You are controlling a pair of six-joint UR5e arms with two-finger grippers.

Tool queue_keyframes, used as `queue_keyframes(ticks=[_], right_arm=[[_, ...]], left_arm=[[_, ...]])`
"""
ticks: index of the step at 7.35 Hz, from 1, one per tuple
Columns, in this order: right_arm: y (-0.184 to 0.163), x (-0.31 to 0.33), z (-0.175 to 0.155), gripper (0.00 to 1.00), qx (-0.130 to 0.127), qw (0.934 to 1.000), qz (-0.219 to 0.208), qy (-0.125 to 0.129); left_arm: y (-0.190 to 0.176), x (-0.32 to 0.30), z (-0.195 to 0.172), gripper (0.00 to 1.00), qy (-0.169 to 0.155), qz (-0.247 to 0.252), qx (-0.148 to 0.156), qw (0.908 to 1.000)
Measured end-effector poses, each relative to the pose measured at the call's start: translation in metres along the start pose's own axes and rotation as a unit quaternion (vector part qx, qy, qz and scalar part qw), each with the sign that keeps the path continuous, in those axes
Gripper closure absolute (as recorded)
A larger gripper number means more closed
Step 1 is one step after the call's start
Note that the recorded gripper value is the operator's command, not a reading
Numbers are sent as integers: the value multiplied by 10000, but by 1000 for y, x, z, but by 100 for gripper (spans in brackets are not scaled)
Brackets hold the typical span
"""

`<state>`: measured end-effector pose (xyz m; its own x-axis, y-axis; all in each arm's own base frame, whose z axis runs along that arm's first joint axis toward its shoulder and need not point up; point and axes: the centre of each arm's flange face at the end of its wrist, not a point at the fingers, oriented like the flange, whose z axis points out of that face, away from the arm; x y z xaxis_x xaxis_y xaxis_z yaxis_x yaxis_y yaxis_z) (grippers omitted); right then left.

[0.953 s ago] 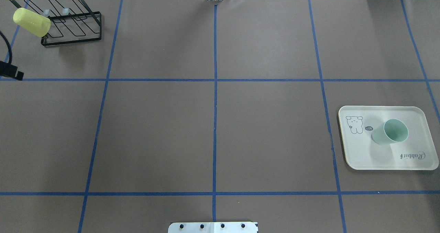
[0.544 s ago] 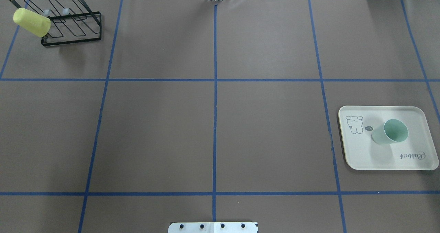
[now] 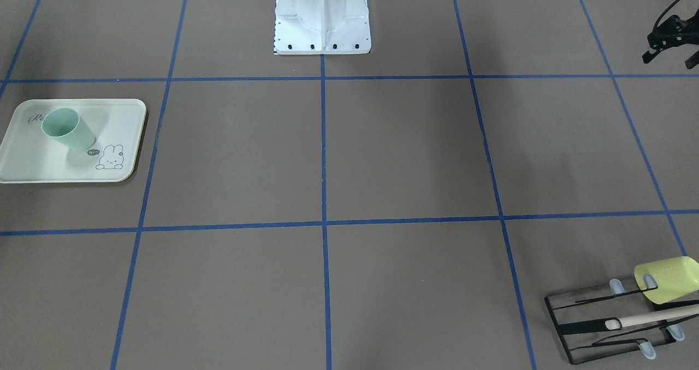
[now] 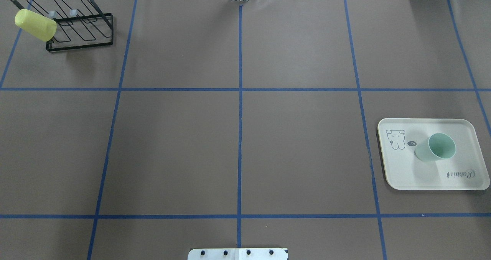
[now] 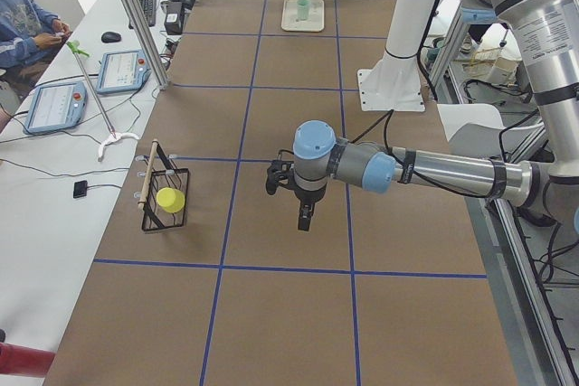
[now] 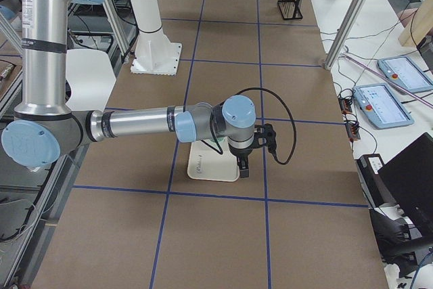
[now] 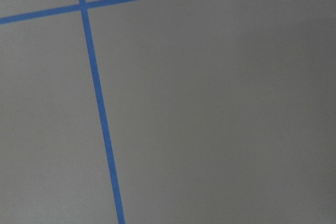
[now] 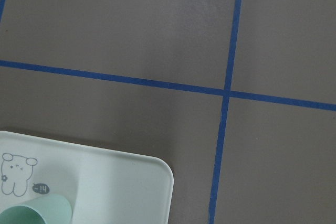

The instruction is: Left arm grabs green cup and hands to right arm on tray

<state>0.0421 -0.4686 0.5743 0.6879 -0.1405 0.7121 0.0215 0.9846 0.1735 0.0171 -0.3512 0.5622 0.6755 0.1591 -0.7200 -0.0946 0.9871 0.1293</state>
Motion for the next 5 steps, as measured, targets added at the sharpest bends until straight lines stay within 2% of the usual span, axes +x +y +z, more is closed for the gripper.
queue_keyframes(ticks=[2,3,4,5], right_arm=[[-15,-10,-1,0,-164,9998,69,64],[-16,-10,-1,0,-192,9998,90,70],[-18,-10,-1,0,-200,9997,95,87],[-17,-9,0,0,-209,9997,99,112]], left_arm=[[2,-4,3,0,113,-75,-56,9999],[4,-13,-1,0,350,-259,-31,9990],[5,-26,-10,0,548,-471,86,9973],[4,-37,-15,0,612,-572,189,9963]])
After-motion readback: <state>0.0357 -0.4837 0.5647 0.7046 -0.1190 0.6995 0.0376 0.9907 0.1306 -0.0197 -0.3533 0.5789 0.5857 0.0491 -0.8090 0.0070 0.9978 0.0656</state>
